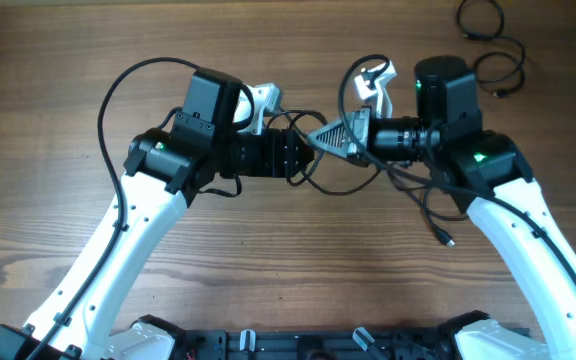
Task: Untangle cables
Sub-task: 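Pull the cable with the right gripper to the right and release it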
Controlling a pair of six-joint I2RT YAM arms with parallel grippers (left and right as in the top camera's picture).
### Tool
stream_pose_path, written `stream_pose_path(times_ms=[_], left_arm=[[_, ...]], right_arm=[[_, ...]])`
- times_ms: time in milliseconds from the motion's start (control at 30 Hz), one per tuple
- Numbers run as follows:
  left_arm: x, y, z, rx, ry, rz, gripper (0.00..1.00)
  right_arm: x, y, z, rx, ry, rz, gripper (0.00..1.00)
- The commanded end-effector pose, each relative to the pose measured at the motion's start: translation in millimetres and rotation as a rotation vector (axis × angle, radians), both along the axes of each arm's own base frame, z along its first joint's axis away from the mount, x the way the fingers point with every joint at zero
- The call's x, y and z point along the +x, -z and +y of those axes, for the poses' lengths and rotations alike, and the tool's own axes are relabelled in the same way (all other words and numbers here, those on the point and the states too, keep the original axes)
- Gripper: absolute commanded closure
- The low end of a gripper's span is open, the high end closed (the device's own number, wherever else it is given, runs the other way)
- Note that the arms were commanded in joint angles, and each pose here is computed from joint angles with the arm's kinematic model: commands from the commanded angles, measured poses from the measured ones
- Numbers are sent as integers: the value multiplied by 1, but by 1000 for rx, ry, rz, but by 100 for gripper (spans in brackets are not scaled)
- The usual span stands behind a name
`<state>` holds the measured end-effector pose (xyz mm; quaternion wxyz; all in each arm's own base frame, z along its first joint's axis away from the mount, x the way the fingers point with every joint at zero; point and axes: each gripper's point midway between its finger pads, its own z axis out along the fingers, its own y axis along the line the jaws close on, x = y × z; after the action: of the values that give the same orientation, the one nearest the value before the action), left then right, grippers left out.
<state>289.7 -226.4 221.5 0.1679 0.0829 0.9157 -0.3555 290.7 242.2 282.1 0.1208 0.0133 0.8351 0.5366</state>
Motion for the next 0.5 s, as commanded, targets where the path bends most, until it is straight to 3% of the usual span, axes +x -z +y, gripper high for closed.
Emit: stream_pose_path(times_ms=[0, 67, 167, 267, 333, 467], left_arm=[[3, 3, 5, 7, -35, 19, 24], [0, 5, 6, 14, -35, 33, 20], [-3, 7, 7, 20, -34, 46, 24], [-6, 9, 8, 28, -33, 63, 39], [-10, 12, 10, 39, -32, 86, 56], [-16, 16, 13, 52, -30, 112, 62]], right_arm=[[15, -7, -15, 38, 142, 128, 96], [17, -7, -17, 67, 199, 234, 96], [24, -13, -17, 111, 257, 296, 96], [32, -24, -16, 155, 282, 285, 96], [53, -23, -27, 125, 395, 206, 96], [68, -16, -41, 70, 499, 154, 96]])
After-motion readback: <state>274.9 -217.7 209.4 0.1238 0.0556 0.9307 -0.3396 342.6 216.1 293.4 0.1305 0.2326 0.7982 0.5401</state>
